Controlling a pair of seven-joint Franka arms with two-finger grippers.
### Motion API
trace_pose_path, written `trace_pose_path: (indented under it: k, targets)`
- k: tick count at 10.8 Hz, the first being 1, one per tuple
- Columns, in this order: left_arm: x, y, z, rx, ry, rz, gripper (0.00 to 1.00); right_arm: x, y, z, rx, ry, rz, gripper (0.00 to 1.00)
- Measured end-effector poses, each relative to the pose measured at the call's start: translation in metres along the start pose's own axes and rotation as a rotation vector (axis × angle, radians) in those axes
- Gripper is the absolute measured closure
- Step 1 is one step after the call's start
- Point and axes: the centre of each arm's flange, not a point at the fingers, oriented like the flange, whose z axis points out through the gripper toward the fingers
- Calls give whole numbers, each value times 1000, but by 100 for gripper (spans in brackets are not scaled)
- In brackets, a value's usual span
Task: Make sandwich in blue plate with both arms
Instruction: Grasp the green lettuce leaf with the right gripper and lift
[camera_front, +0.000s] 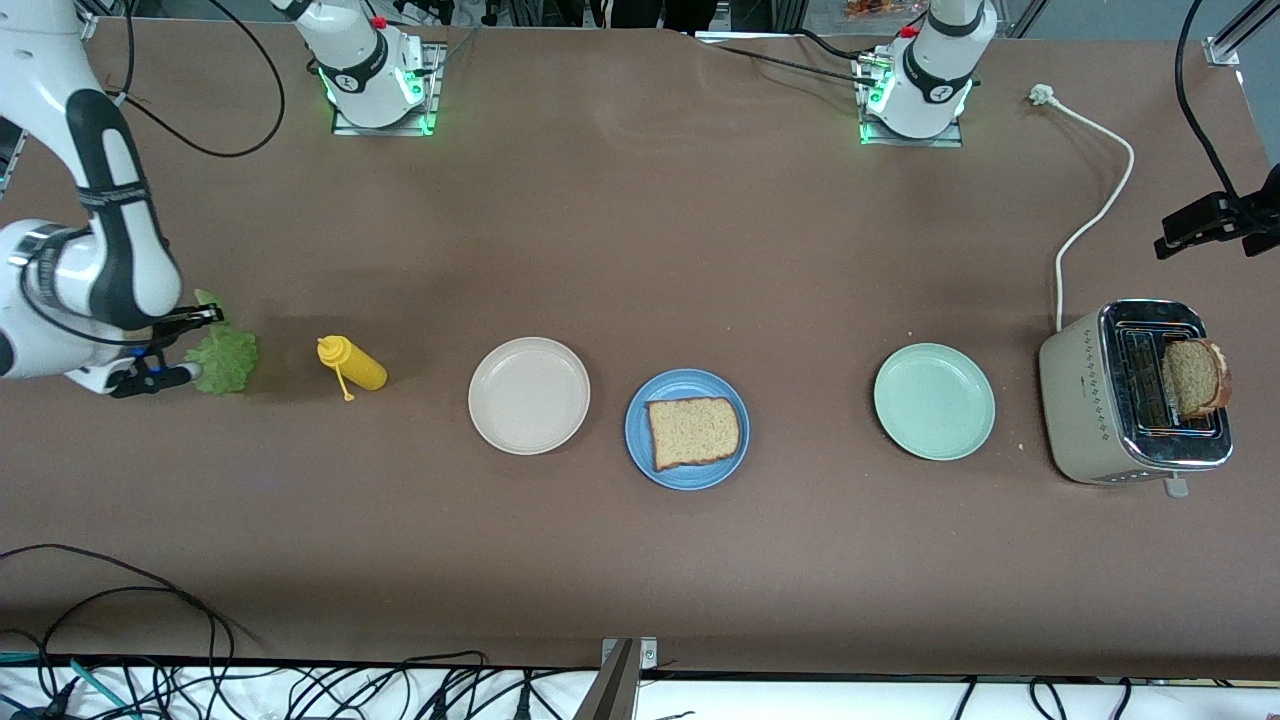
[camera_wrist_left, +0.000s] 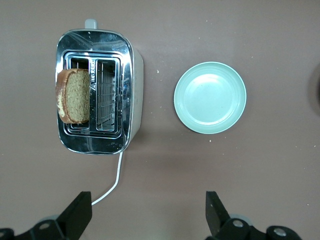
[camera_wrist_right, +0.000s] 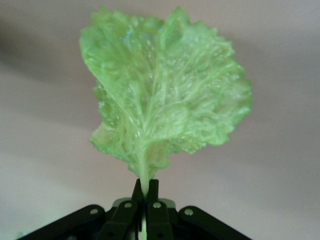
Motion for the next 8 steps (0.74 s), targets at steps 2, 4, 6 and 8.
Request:
trace_pose_path:
  k: [2,4,6,8]
  targets:
    - [0,0,0,0,-2,0,0,-3,-23,-86,0,4,-32,96]
    - [0,1,1,-1,-10,2,0,-4,-59,-154,-18,51,-89,96]
    - [0,1,2,-1,-12,2,0,3,-111,-206,-41,129,-157,96]
    - [-1,0,2,-1,-14,0,0,10,-174,-235,-29,187,-208,96]
